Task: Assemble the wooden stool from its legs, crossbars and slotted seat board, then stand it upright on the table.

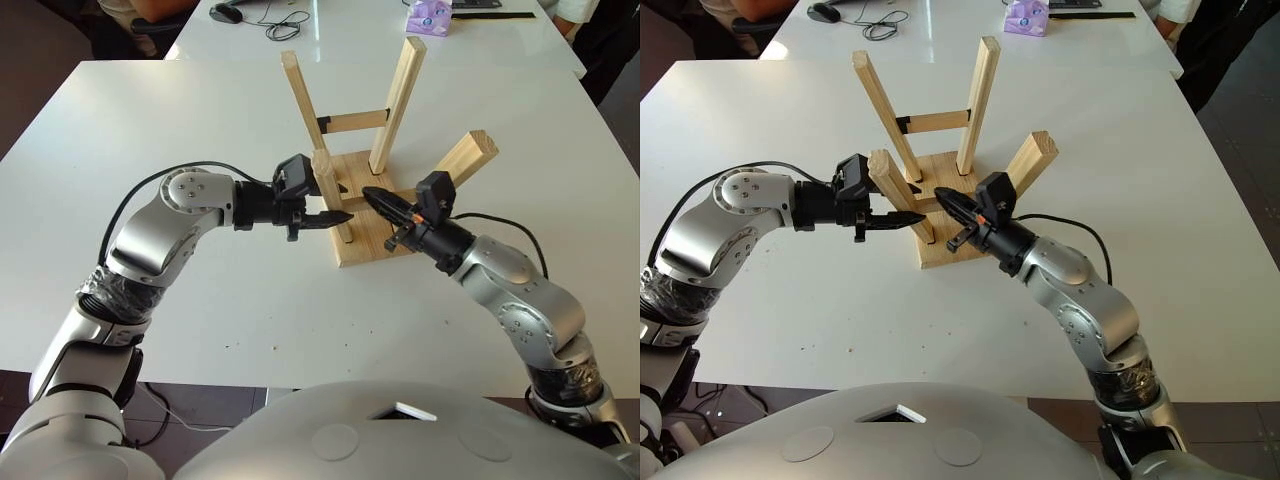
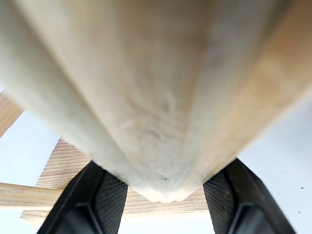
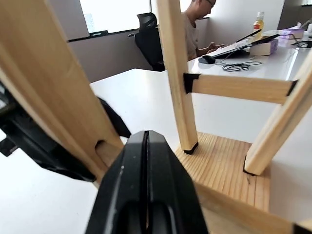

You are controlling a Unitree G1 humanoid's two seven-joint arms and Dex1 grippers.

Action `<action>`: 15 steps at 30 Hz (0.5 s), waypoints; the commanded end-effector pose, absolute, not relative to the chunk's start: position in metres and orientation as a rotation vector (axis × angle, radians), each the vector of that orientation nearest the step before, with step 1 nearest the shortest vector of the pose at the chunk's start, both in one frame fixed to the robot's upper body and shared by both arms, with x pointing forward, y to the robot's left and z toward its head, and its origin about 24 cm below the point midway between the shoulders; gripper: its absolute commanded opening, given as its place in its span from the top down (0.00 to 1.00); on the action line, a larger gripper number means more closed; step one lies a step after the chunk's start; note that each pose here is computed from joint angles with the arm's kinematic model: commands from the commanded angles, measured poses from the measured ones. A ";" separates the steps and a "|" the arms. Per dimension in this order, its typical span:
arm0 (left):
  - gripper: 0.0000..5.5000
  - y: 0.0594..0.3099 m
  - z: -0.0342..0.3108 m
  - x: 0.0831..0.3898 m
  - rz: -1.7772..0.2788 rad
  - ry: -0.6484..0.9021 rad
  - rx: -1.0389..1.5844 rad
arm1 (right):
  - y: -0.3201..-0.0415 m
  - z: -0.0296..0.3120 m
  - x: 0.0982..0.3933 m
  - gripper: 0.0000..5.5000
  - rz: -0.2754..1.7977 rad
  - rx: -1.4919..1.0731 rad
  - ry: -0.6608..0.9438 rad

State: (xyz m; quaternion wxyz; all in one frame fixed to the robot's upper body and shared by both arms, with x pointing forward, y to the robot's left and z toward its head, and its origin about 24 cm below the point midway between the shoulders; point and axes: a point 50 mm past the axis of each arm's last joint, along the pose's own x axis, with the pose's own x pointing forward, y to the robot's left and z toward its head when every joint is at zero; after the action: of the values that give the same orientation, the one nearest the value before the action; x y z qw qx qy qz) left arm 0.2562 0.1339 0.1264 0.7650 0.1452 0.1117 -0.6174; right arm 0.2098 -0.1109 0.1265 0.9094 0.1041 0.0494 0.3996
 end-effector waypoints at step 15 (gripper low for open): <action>0.63 0.187 0.091 0.221 -1.491 0.501 0.493 | -0.255 0.237 0.208 1.00 0.719 0.276 -0.214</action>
State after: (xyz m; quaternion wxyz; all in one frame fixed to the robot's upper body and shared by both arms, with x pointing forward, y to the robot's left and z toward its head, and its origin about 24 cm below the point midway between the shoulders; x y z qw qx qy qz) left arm 0.2379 0.1605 0.1251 0.7242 0.1922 0.0814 -0.6572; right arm 0.2049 -0.2477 0.2533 0.9034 0.1465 -0.1419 0.3772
